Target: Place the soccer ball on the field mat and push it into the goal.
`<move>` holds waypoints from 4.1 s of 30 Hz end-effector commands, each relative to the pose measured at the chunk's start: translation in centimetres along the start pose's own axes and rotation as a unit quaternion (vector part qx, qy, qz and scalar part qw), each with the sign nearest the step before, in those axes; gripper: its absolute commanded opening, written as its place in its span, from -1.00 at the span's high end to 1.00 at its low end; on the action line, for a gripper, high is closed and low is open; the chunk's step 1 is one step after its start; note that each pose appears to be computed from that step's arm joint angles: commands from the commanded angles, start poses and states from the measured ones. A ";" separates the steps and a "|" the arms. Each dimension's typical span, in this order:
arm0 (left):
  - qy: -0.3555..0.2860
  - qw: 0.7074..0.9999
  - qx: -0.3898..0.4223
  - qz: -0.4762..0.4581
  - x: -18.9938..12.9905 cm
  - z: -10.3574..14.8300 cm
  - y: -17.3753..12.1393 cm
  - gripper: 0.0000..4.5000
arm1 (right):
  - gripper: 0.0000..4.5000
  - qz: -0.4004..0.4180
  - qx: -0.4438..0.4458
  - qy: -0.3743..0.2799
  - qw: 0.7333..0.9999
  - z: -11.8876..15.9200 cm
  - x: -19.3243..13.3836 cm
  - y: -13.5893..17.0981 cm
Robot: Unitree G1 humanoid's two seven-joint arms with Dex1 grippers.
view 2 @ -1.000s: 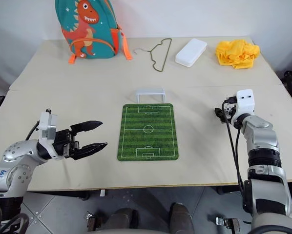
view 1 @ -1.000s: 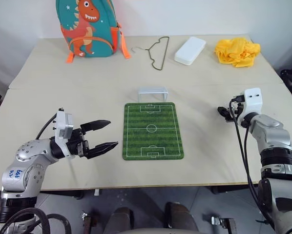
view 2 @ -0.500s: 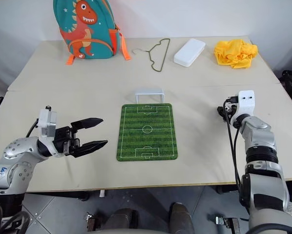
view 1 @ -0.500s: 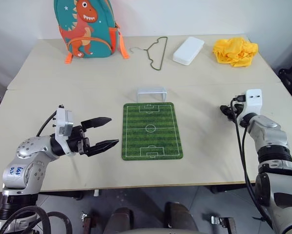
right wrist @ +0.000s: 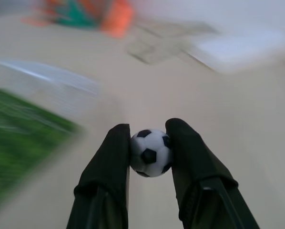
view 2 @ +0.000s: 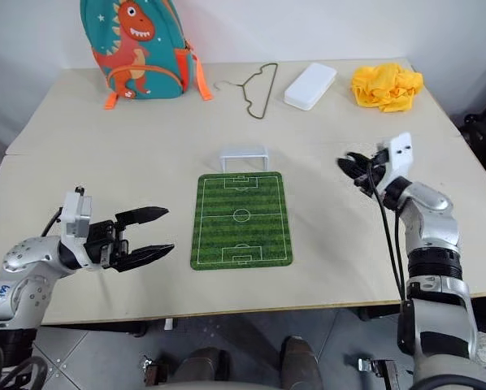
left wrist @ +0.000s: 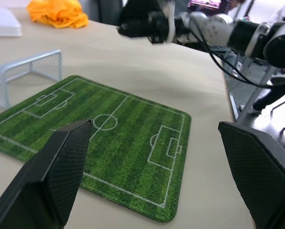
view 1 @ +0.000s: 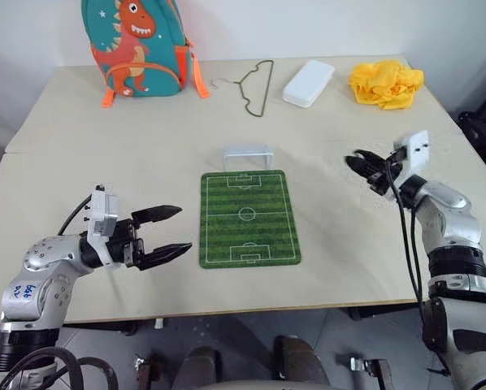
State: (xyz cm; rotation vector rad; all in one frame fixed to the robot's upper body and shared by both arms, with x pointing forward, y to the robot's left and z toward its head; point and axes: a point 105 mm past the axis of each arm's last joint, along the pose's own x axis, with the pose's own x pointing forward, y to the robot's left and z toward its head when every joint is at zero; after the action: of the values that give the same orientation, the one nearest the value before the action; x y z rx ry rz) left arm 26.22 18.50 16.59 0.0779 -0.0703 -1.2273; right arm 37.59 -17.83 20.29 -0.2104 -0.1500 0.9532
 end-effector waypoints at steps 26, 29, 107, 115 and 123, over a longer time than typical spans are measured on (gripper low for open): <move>0.032 0.999 0.026 -0.020 -0.6 -1.9 -1.7 -1.00 | 0.62 0.299 -0.040 0.100 0.948 -6.5 6.4 14.8; 0.033 0.999 0.027 -0.018 -0.7 -1.8 -1.6 -1.00 | 0.62 0.303 -0.039 0.099 0.947 -6.6 6.5 15.1; 0.038 0.998 0.022 -0.034 -0.7 -1.9 -1.4 -1.00 | 0.97 0.276 -0.091 0.016 0.957 -5.5 6.5 17.6; 0.026 0.999 0.020 -0.016 -0.4 -2.0 -1.4 -1.00 | 0.97 0.172 -0.198 -0.013 0.965 -3.3 9.9 11.6; -0.019 0.998 0.008 0.056 -0.2 -1.7 0.2 -1.00 | 0.97 0.160 -0.207 -0.097 0.960 -0.2 7.5 9.5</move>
State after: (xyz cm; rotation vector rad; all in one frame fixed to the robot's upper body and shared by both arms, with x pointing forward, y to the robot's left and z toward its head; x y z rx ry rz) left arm 26.21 18.41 13.72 0.0597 -0.0578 -1.1518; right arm 34.71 -5.10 16.50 -0.5551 -0.4489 1.2891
